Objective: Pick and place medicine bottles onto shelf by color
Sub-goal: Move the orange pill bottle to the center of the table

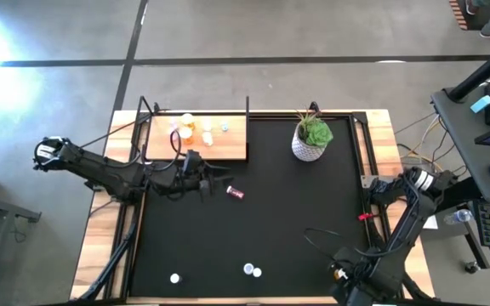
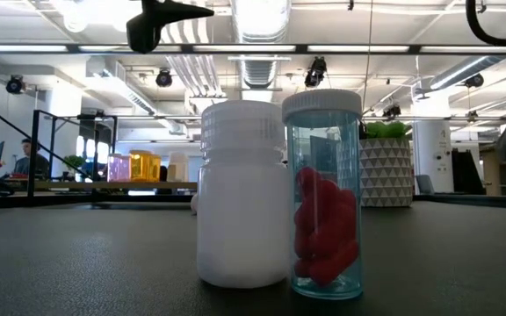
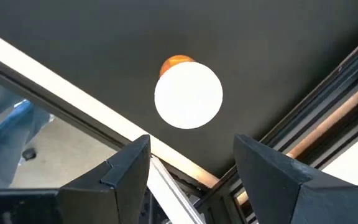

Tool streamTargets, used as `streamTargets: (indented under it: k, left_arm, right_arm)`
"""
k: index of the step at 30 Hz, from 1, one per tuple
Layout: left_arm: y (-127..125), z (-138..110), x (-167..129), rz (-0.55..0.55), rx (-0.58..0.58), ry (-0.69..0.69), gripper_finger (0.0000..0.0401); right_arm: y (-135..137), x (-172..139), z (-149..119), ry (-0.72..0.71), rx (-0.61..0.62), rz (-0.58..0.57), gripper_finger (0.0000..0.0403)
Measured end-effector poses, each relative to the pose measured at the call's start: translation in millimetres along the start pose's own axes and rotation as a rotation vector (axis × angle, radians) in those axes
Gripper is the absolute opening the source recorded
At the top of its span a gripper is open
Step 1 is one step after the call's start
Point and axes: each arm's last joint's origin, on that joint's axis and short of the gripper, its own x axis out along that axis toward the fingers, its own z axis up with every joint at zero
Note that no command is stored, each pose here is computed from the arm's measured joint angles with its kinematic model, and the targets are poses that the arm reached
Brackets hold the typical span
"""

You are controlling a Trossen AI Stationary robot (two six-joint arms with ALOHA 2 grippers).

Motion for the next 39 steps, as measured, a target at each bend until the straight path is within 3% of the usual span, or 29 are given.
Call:
streamTargets:
  k: [5,13,18,33,39]
  left_arm:
    - [0,0,0,-0.001,0.0,-0.002,0.0221]
    - [0,0,0,0.0,0.0,-0.002,0.0221]
    - [0,0,0,0.0,0.0,-0.002,0.0221]
    - [0,0,0,0.0,0.001,-0.002,0.0221]
    - [0,0,0,-0.001,0.001,-0.002,0.0221]
  right_arm:
    - [-1,-2,3,-0.011,-0.01,0.003,0.0232]
    - [-1,1,4,-0.036,-0.023,0.011,0.0302]
    - [1,2,3,-0.031,-0.055,0.027,0.0323]
    - [-3,39,13,-0.057,-0.046,-0.063,0.0327]
    - [0,53,16,-0.03,-0.059,-0.008,0.0325]
